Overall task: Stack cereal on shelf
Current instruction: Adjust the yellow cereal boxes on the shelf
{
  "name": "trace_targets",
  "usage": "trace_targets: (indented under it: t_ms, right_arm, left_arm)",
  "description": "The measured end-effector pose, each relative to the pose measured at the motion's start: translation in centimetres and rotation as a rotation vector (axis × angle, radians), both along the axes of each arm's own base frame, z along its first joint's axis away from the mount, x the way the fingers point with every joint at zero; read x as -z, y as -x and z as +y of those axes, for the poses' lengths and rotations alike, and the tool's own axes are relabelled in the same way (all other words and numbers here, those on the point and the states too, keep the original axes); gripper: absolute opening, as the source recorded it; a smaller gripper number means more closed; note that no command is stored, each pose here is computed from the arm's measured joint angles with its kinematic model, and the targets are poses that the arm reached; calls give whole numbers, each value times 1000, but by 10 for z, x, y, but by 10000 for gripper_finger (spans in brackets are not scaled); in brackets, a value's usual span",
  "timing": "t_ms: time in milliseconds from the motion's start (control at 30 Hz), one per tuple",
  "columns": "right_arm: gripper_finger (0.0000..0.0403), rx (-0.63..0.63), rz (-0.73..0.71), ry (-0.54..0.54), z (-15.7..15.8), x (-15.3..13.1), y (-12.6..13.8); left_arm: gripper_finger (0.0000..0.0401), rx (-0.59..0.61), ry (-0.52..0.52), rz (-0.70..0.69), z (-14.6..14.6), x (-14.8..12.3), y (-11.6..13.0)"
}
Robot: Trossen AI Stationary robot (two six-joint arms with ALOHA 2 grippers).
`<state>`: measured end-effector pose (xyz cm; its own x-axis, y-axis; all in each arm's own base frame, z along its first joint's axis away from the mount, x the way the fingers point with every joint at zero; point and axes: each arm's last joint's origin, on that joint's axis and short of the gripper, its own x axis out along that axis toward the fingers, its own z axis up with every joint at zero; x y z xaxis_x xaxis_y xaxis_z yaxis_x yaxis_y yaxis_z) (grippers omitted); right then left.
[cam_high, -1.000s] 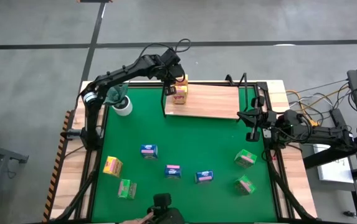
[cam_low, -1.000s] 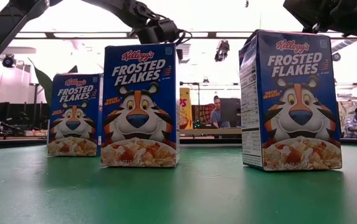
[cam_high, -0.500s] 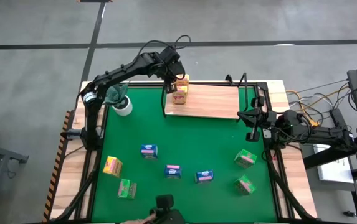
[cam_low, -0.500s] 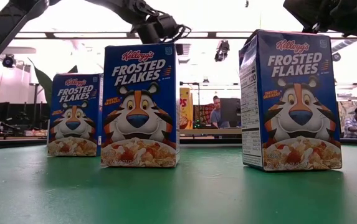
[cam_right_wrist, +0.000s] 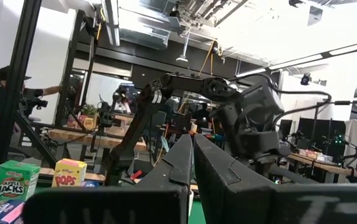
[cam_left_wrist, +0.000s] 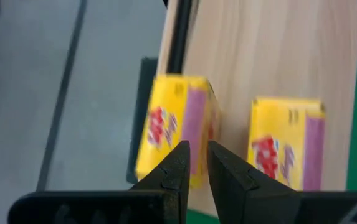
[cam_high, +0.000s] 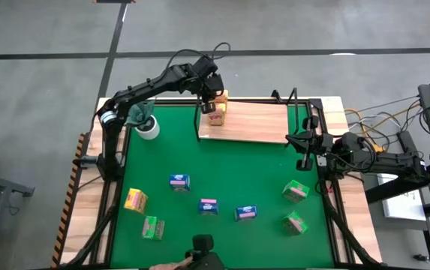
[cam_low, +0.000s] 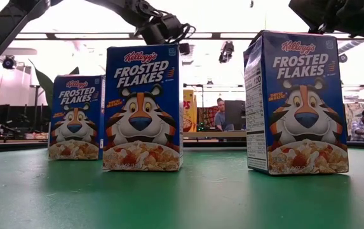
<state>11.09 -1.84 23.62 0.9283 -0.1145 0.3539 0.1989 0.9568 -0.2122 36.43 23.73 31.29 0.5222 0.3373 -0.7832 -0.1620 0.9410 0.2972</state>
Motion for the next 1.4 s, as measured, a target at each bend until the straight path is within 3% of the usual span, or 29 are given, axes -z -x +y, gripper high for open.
trace_targets:
  t_ms: [400,600,1400]
  right_arm:
    - [9,2,1,1,0,0,0]
    - [9,2,1,1,0,0,0]
    - [9,2,2,3,0,0,0]
  left_arm:
    - [38,-57,-35,-169,12,6,-18]
    - [38,-62,-15,-147,14,18,-23]
    - [38,-93,-5,-83,14,22,-18]
